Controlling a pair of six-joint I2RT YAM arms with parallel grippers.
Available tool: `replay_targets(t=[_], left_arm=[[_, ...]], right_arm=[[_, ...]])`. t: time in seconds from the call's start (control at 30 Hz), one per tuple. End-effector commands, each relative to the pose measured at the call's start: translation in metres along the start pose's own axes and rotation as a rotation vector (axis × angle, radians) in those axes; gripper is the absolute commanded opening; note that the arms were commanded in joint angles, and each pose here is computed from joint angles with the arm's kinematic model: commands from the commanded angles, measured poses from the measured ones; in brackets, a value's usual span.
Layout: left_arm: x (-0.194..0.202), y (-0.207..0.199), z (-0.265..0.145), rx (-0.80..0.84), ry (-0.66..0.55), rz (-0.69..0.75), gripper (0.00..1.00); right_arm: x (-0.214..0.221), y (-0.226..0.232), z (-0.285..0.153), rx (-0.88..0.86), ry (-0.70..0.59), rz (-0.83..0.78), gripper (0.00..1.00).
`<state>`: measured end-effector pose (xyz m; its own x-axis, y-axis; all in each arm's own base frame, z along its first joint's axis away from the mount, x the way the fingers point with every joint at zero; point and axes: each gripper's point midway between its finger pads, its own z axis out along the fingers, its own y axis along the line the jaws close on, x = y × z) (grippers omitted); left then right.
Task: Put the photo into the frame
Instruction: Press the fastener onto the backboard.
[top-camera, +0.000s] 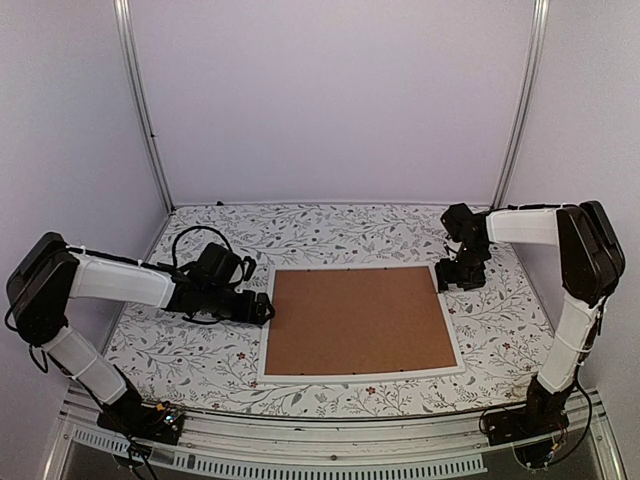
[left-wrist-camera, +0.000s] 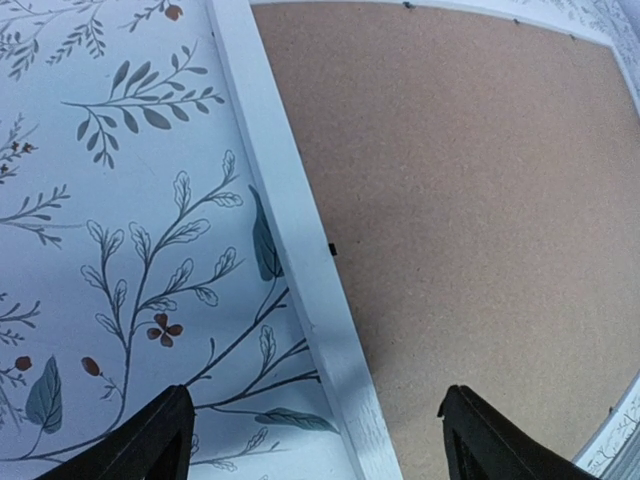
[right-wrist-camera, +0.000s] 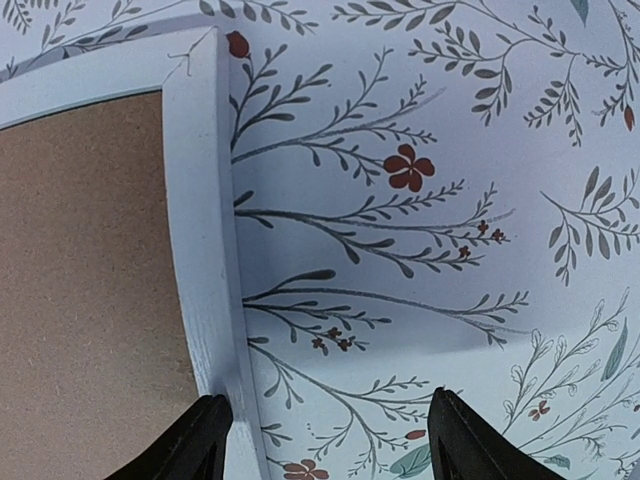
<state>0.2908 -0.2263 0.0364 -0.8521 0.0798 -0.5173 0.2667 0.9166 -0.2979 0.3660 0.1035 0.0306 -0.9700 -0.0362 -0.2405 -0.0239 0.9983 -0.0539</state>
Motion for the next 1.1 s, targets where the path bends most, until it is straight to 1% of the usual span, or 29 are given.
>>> replay_targets(t=[0.0,0.27,0.37,0.47,0.53,0.77,0.93,1.07], left_arm=[[-0.012,-0.005,0.003,0.024,-0.025,0.007,0.88],[-0.001,-0.002,0.015,0.027,0.013,-0.01,0.88],[0.002,-0.005,0.018,0.043,0.024,-0.014,0.86],[0.006,-0.009,0.019,0.065,0.04,-0.019,0.79],[0.001,-0.014,0.02,0.093,0.016,-0.024,0.73],[0.007,-0.022,0.025,0.138,0.034,-0.029,0.53],[0.008,-0.025,0.028,0.145,0.043,-0.029,0.47],[0.009,-0.026,0.029,0.138,0.041,-0.026,0.45]], right_arm=[[0.002,0.006,0.005,0.02,0.015,-0.03,0.71],[0.01,0.012,0.006,0.058,0.027,-0.04,0.71],[0.014,0.013,0.007,0.071,0.033,-0.042,0.71],[0.017,0.015,0.009,0.082,0.041,-0.045,0.71],[0.018,0.015,0.01,0.093,0.044,-0.045,0.71],[0.027,0.023,0.017,0.113,0.061,-0.053,0.71],[0.034,0.029,0.023,0.131,0.075,-0.062,0.72],[0.034,0.035,0.024,0.145,0.073,-0.068,0.72]])
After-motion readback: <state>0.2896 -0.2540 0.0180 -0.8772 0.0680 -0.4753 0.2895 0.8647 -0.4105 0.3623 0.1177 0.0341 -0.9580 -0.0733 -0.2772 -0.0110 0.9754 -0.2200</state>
